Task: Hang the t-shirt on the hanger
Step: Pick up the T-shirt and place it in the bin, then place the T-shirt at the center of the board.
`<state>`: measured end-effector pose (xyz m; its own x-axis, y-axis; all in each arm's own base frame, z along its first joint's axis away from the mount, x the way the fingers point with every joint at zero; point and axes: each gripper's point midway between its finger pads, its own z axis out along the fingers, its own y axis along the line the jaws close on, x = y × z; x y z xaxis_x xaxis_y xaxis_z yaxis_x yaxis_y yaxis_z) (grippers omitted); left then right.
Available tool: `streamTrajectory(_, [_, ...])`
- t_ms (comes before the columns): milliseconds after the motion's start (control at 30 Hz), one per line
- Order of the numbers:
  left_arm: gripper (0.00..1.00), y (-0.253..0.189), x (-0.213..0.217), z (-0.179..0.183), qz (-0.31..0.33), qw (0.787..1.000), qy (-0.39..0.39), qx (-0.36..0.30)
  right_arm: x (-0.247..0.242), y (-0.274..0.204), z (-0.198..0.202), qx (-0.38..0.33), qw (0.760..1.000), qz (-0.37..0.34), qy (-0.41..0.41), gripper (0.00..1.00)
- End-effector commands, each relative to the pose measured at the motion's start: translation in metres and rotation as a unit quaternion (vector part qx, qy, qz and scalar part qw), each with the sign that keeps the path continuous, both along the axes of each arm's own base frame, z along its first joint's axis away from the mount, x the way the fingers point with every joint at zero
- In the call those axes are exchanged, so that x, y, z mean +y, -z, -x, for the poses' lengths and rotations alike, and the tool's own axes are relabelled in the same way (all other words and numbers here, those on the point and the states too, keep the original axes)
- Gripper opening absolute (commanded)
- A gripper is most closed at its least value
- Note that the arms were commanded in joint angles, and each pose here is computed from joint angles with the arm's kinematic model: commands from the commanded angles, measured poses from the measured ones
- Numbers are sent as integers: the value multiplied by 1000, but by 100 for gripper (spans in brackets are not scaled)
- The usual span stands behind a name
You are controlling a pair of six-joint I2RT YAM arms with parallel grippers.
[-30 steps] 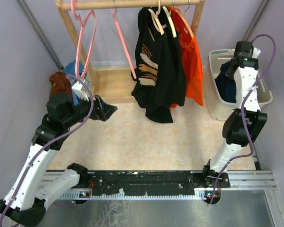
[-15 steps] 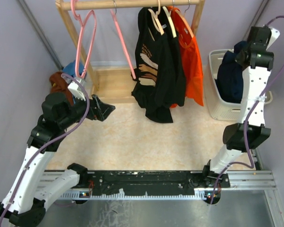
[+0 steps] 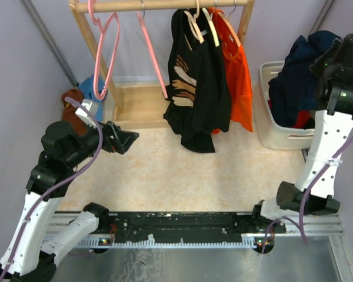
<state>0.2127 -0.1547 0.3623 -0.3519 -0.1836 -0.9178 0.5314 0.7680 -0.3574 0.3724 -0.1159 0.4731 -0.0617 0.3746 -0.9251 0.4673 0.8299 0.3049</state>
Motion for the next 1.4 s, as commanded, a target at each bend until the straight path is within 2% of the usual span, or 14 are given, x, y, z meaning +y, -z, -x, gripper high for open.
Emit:
streamTrajectory(0, [100, -3, 1, 9, 5, 1000, 9, -12, 13, -55, 11, -107, 992, 17, -66, 0])
streamTrajectory(300, [100, -1, -4, 23, -6, 999, 45, -18, 83, -99, 51, -188, 959, -26, -211, 0])
streamTrajectory(400, [100, -6, -3, 27, -13, 998, 52, -27, 112, -108, 74, -197, 943, -47, -266, 0])
streamTrajectory(733, [100, -30, -8, 36, -4, 996, 79, -51, 177, -111, 166, -200, 906, -92, -361, 0])
streamTrajectory(933, [100, -37, -12, 40, 4, 995, 93, -49, 208, -77, 196, -171, 881, -152, -413, 0])
streamTrajectory(1100, [100, -35, -14, 43, 5, 994, 100, -44, 226, -35, 216, -113, 864, -203, -446, 0])
streamTrajectory(1233, [100, -32, -15, 44, 6, 994, 105, -38, 242, 12, 226, -56, 832, -275, -479, 0])
streamTrajectory(1367, [100, -28, -16, 47, 9, 993, 110, -32, 250, 64, 230, 3, 809, -328, -488, 0])
